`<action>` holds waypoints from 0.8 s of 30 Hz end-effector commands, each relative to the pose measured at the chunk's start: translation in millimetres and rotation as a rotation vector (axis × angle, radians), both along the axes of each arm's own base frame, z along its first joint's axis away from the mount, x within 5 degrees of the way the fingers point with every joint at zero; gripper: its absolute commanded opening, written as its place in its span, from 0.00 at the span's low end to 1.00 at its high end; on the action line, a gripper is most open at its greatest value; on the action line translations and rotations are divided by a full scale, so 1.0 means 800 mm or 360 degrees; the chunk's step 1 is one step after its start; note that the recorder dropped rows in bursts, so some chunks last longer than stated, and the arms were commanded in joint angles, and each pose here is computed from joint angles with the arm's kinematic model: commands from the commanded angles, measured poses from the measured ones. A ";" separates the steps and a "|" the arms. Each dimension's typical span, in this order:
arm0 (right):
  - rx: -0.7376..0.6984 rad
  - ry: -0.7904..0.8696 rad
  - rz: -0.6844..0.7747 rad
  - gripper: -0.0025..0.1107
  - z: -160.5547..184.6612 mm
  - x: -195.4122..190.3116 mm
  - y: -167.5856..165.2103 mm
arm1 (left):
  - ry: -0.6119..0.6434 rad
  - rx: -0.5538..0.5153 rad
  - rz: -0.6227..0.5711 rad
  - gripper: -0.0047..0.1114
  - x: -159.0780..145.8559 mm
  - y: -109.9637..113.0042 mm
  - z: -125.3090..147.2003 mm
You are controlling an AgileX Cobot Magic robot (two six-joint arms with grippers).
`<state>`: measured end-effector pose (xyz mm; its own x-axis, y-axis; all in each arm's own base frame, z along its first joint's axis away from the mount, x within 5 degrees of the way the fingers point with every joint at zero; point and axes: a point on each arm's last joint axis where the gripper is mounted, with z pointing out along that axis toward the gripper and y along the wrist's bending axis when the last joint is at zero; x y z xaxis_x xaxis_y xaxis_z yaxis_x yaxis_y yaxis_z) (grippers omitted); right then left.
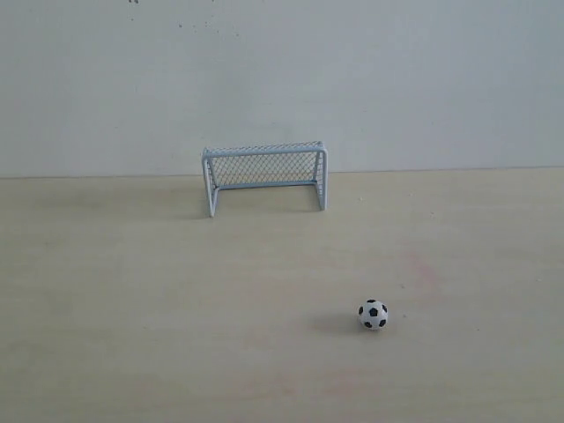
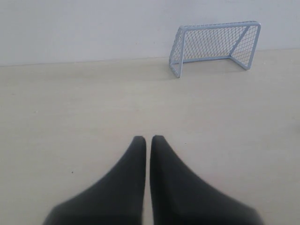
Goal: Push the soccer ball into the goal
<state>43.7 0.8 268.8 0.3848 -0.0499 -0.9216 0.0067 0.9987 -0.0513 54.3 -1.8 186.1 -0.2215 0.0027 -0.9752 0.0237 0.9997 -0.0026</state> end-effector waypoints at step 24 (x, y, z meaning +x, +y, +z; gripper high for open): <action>0.0031 0.0867 -0.0003 0.02 0.075 0.111 0.001 | -0.0005 0.0010 0.0004 0.08 0.000 0.000 -0.001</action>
